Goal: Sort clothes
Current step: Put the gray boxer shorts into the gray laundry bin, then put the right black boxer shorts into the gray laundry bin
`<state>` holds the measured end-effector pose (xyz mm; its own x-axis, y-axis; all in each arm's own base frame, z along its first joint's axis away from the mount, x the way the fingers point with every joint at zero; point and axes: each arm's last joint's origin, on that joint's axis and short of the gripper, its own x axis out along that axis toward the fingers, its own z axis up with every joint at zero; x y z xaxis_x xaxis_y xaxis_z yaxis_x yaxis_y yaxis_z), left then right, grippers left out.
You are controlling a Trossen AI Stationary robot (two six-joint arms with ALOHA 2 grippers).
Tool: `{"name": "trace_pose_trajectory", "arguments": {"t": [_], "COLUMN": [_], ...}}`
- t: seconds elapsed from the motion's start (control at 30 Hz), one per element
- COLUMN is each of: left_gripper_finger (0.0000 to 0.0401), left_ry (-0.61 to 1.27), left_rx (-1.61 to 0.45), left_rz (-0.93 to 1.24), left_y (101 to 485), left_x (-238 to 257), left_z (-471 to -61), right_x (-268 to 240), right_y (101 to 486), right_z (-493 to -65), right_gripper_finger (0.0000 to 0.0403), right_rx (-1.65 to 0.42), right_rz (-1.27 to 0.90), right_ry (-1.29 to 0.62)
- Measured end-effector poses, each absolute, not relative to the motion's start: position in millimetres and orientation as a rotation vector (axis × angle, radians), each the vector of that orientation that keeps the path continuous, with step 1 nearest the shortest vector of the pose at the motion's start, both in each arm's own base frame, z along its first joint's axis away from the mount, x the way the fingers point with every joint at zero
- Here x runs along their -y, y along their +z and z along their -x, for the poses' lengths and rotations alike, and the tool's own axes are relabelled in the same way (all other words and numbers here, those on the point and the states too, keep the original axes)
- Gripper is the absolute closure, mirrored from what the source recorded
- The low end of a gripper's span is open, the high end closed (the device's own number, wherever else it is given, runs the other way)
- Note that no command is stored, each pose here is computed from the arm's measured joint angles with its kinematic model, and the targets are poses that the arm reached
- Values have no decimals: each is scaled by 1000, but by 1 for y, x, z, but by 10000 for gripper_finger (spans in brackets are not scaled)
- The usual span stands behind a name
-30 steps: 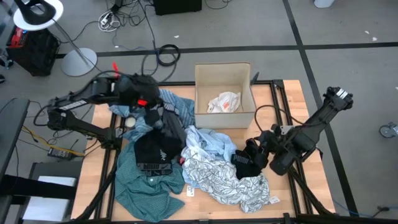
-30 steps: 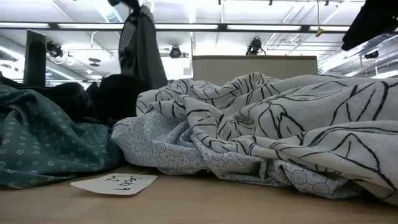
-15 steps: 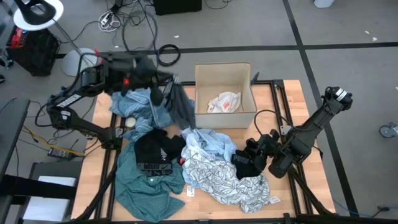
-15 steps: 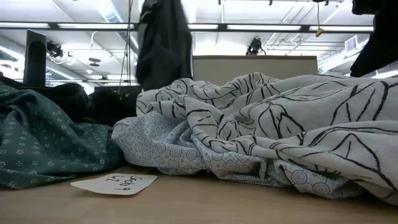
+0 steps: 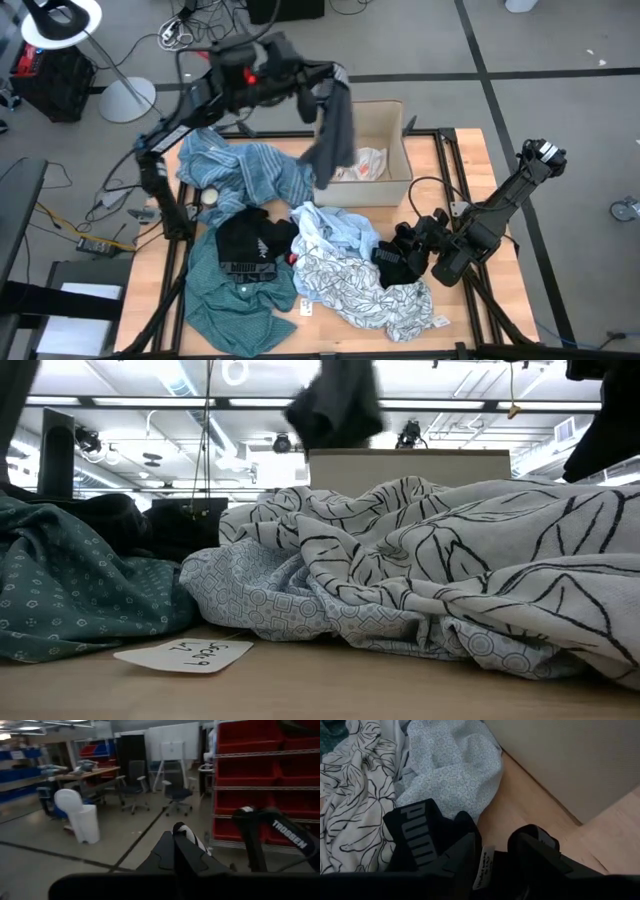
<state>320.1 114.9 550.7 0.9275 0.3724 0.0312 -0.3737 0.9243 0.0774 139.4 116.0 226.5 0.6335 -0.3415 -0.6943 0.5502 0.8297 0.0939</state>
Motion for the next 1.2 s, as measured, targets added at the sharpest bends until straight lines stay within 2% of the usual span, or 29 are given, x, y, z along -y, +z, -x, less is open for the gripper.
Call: {"name": "trace_pose_trajectory", "arguments": {"t": [0.07, 0.3, 0.43, 0.57, 0.87, 1.03, 1.2], "left_gripper_finger": [401, 399, 389, 360, 267, 259, 259], "left_ry": [372, 371, 368, 365, 381, 356, 250], "left_rx": [-2, -307, -392, -412, -480, -550, -640], "left_rz": [-80, -77, -60, -51, -38, -30, -34], "left_y": [542, 496, 481, 475, 470, 473, 468], "left_x": [-121, -139, -143, -145, -145, -133, -106], "left_z": [-330, -348, -355, -360, -355, -343, -341], "right_x": [-116, -116, -116, -116, -117, -116, -117], "right_y": [227, 227, 227, 227, 227, 226, 228], "right_z": [-139, -139, -140, -140, -140, -139, -137], "right_gripper_finger": [254, 255, 256, 257, 259, 259, 262], "right_rx": [-723, -722, -722, -721, -716, -726, -738], "right_rz": [-306, -307, -307, -308, -317, -297, -315], "right_ry": [-517, -515, -515, -514, -510, -514, -497]}}
